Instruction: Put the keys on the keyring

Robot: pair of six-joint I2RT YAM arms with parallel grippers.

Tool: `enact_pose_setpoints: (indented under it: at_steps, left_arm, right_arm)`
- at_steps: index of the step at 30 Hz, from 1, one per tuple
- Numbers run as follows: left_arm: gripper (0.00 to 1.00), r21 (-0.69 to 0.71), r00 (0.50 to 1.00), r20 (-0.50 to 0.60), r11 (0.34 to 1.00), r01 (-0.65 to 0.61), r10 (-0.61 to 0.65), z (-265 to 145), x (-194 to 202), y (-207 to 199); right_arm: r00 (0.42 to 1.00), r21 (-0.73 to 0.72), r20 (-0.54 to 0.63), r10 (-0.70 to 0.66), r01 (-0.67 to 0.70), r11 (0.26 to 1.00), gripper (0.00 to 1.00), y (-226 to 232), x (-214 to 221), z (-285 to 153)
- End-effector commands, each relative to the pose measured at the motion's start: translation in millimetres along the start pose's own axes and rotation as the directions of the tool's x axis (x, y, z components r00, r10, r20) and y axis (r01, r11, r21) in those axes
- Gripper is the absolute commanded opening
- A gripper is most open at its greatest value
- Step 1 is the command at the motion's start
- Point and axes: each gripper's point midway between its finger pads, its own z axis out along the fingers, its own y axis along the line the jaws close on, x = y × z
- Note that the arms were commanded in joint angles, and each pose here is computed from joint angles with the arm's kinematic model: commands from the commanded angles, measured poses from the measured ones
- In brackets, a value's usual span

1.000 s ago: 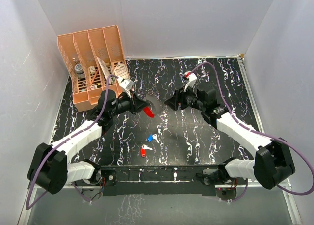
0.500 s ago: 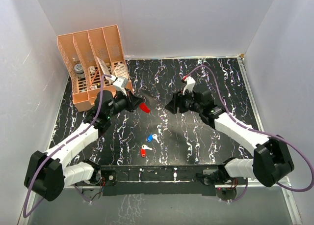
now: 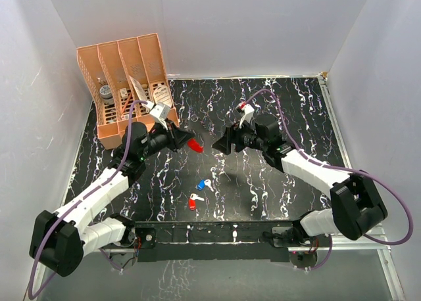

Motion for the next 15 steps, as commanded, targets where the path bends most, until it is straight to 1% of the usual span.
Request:
enact_pose_setpoints:
  at_steps: [1, 8, 12, 15]
  left_arm:
    - [0.0, 0.124, 0.999, 0.027, 0.991, -0.044, 0.041, -7.9, -15.3, -27.5]
    - [0.0, 0.256, 0.998, -0.021, 0.966, -0.047, 0.054, -10.3, 0.5, -45.2]
    - [0.0, 0.335, 0.996, -0.052, 0.941, -0.048, 0.069, -10.8, 10.3, -54.3]
    - [0.0, 0.349, 0.994, -0.081, 0.936, -0.044, 0.077, -9.2, 18.0, -53.0]
  right_arm:
    - [0.983, -0.085, 0.144, -0.116, 0.129, 0.988, 0.7, 22.2, -49.1, 0.1]
    - [0.964, -0.112, 0.177, -0.201, 0.222, 0.969, 0.71, 34.7, -65.7, -9.8]
    - [0.955, -0.173, 0.179, -0.236, 0.266, 0.948, 0.71, 45.4, -66.9, -14.2]
    - [0.952, -0.215, 0.184, -0.246, 0.283, 0.935, 0.69, 49.8, -67.0, -19.1]
